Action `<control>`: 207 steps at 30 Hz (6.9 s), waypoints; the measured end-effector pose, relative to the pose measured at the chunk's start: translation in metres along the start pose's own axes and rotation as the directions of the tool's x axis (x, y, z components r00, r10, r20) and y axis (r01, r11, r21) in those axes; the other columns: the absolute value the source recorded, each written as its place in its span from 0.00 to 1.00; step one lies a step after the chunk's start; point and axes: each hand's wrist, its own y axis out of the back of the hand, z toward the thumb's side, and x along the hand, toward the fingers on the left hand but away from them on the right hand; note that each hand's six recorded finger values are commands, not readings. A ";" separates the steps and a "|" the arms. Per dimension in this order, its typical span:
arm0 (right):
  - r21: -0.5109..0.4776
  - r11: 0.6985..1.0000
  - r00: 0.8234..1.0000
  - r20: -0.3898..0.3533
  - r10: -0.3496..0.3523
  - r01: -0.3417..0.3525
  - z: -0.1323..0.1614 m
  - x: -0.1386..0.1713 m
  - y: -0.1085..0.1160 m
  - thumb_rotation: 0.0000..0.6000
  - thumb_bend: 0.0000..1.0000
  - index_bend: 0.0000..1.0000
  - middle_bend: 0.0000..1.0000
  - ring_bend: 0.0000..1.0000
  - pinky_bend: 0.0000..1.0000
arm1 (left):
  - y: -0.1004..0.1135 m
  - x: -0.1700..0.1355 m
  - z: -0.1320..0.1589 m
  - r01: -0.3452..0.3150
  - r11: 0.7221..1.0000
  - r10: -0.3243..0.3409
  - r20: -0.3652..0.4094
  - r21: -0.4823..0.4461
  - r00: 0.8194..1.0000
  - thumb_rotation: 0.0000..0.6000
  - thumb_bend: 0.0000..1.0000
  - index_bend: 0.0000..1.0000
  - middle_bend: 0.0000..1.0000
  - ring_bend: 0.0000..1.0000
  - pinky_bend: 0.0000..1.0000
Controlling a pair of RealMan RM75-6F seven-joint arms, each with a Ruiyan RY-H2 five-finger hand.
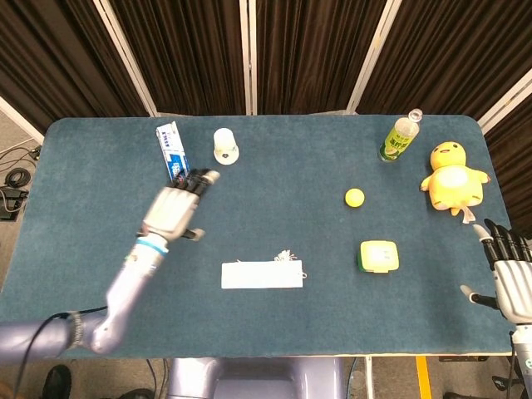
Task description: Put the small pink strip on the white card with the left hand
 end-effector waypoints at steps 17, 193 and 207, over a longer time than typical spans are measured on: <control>0.146 0.961 0.900 -0.341 0.270 -0.233 0.120 -0.065 -0.033 1.00 0.00 0.04 0.00 0.00 0.00 | 0.036 -0.168 -0.169 -0.133 0.991 0.121 -0.415 0.000 0.902 1.00 0.00 0.00 0.00 0.00 0.00; 0.598 0.791 0.580 -0.600 0.551 -0.133 0.347 -0.064 -0.176 1.00 0.89 0.33 0.00 0.00 0.00 | 0.040 -0.168 -0.174 -0.113 0.984 0.057 -0.355 -0.140 0.933 1.00 0.00 0.00 0.00 0.00 0.00; 0.592 0.795 0.566 -0.612 0.552 -0.134 0.353 -0.060 -0.176 1.00 0.89 0.33 0.00 0.00 0.00 | 0.040 -0.168 -0.174 -0.112 0.983 0.055 -0.354 -0.143 0.933 1.00 0.00 0.00 0.00 0.00 0.00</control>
